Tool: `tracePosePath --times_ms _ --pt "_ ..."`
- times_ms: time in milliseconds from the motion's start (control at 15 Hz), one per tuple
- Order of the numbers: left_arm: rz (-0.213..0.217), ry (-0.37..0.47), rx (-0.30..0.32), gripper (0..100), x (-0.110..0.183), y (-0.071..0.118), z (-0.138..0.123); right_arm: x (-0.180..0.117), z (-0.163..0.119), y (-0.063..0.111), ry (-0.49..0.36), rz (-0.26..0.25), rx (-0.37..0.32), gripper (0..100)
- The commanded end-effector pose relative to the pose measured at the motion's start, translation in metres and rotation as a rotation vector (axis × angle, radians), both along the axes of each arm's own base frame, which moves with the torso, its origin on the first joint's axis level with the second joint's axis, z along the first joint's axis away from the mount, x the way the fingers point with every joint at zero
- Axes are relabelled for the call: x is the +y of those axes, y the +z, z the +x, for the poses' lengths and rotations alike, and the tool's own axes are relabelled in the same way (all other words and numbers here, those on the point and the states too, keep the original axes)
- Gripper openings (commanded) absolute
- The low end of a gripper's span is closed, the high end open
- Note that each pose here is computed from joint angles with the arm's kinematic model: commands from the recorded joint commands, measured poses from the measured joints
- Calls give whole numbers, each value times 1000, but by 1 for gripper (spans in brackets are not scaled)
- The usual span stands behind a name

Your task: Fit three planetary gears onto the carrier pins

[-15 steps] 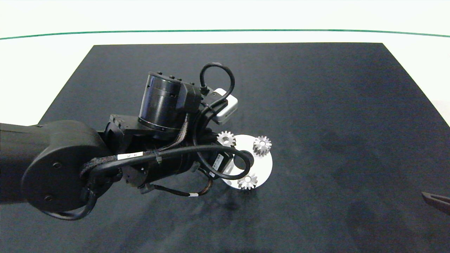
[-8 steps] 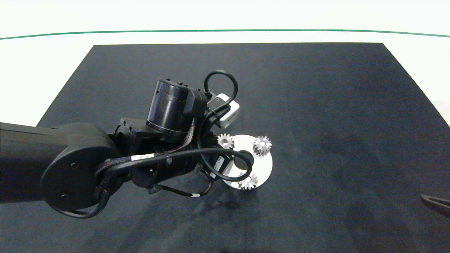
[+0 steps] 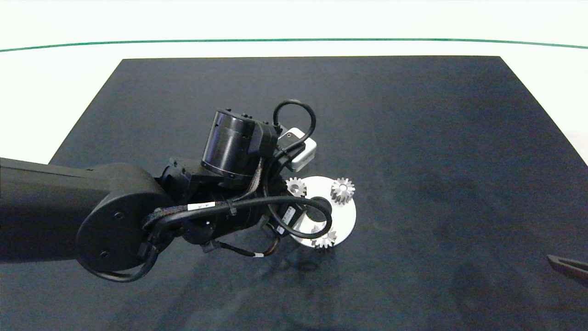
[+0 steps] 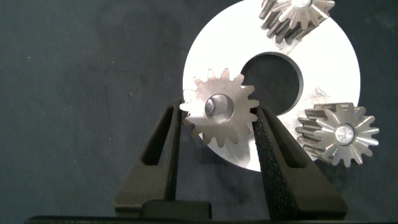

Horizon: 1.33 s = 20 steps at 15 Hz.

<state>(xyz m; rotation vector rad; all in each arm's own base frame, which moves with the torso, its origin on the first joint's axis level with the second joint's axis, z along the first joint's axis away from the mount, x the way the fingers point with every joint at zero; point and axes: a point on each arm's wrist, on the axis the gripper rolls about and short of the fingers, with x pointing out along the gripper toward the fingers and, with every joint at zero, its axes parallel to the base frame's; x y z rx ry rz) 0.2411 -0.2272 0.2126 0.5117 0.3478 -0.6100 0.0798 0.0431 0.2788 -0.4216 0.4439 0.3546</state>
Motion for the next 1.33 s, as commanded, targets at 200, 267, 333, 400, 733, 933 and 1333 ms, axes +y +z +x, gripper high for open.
tracePosePath --times_ms 200,267,333,400,733,933,1333 --pt "6 1 1 0 -2 -2 3 1 1 -1 0 -6 5 100" --pt "6 1 1 0 -2 -2 3 1 1 -1 0 -6 7 100" --pt "6 2 -1 0 -1 -2 3 1 1 -1 0 -6 7 100" --pt "10 4 -5 0 0 -1 4 1 1 -1 0 -6 7 100" --pt "9 10 -11 0 3 2 4 1 1 -2 -1 -7 10 100" --pt "10 12 -8 0 4 1 4 1 2 -3 1 -11 15 100" --pt "10 12 -5 100 3 0 4 2 1 -3 8 -10 13 100"
